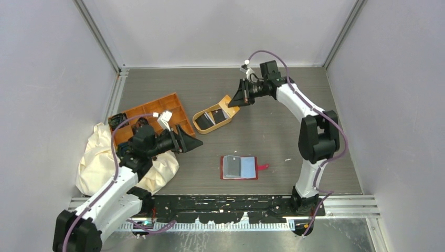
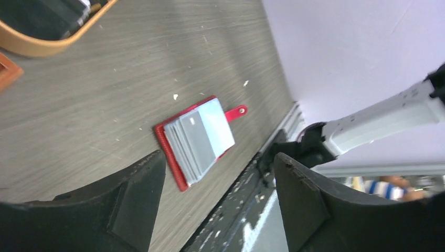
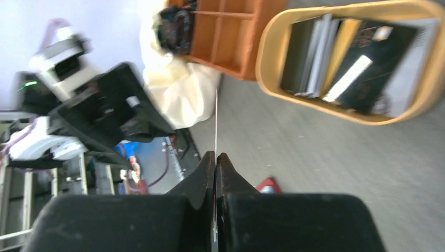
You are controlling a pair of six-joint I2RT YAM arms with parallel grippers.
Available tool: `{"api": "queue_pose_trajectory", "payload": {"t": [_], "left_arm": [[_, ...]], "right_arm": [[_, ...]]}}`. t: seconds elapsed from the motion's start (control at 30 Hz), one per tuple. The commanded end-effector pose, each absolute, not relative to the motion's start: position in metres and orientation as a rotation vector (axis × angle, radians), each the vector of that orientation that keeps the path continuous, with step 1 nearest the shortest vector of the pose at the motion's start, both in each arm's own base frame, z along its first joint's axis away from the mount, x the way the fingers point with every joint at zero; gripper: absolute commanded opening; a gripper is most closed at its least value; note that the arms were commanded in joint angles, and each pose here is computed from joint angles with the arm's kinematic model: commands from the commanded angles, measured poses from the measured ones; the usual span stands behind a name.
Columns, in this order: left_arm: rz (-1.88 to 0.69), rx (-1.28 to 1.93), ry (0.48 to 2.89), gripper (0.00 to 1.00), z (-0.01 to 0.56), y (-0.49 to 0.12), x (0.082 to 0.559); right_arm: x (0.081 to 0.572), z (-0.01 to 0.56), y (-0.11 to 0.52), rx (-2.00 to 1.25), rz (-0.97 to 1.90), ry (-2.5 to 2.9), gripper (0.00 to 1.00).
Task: Put the credit cards into the card holder
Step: Pick up the credit card from the storage box, then insert the credit card into the card holder.
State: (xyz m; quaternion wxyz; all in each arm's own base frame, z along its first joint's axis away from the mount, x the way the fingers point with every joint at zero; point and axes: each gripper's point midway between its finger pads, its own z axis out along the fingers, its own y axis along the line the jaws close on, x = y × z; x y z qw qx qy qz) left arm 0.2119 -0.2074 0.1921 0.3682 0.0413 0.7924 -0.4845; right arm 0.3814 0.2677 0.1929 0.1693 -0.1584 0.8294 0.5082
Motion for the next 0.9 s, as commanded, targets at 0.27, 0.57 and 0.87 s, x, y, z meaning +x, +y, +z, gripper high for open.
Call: {"api": "queue_pose_trajectory", "payload": {"t": [0.27,0.57,0.87], "left_arm": [[-1.477,0.062,1.491,0.73,0.270,-0.271,0.195],[-1.623,0.089,1.430,0.61,0.300,-0.317,0.198],[-1.695,0.159,1.374,0.49,0.314,-0.349,0.196]], "right_arm": [[0.271,0.276,0.262,-0.650,1.683,1.914,0.01],[0.233,0.300,0.250,-0.715,1.590,1.754,0.01],[0.223,0.299,0.258,-0.752,1.621,1.753,0.01]]}}
